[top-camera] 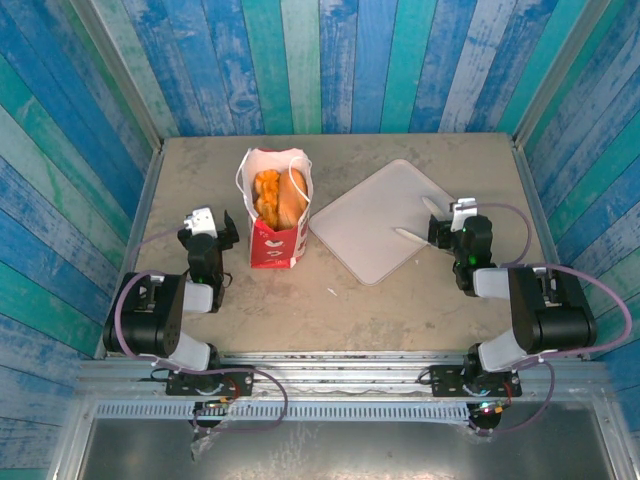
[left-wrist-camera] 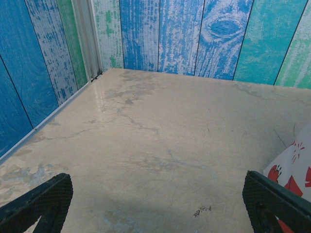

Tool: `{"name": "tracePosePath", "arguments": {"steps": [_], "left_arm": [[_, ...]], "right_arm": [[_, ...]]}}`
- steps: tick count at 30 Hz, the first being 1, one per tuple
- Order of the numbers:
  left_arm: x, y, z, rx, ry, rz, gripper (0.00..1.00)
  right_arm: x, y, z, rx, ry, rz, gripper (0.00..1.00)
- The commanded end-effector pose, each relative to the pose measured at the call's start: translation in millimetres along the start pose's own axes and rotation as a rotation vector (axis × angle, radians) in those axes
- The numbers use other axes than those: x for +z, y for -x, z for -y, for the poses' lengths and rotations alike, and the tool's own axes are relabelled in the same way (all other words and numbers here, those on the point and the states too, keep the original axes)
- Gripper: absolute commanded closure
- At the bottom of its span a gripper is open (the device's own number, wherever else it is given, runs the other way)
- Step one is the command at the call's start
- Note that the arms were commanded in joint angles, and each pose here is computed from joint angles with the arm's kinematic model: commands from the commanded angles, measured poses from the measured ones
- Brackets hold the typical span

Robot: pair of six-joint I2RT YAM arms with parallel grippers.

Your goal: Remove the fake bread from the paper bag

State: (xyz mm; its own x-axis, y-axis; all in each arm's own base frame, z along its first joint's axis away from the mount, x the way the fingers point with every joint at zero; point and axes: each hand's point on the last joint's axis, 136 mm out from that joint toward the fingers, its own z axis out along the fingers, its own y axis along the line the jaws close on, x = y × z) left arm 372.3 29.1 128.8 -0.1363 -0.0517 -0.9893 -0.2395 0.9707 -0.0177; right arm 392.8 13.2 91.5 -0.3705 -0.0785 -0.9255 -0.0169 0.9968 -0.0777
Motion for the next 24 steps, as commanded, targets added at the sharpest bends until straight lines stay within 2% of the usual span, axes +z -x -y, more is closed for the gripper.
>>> {"name": "tracePosePath", "arguments": {"steps": [1, 14, 19, 24], "left_arm": [[2, 2, -2, -0.010, 0.013, 0.010, 0.06], [-9, 22, -17, -0.057, 0.088, 0.040, 0.06], [-19, 35, -32, -0.099, 0.160, 0.061, 0.06], [-40, 80, -47, -0.224, 0.214, 0.188, 0.06]], "right_arm": [[2, 8, 1, -0.007, -0.008, 0.022, 0.00], [2, 15, 7, 0.011, -0.040, 0.002, 0.00], [-5, 31, 11, 0.011, -0.054, -0.004, 0.00], [-22, 52, 18, 0.076, -0.086, -0.011, 0.00]]}}
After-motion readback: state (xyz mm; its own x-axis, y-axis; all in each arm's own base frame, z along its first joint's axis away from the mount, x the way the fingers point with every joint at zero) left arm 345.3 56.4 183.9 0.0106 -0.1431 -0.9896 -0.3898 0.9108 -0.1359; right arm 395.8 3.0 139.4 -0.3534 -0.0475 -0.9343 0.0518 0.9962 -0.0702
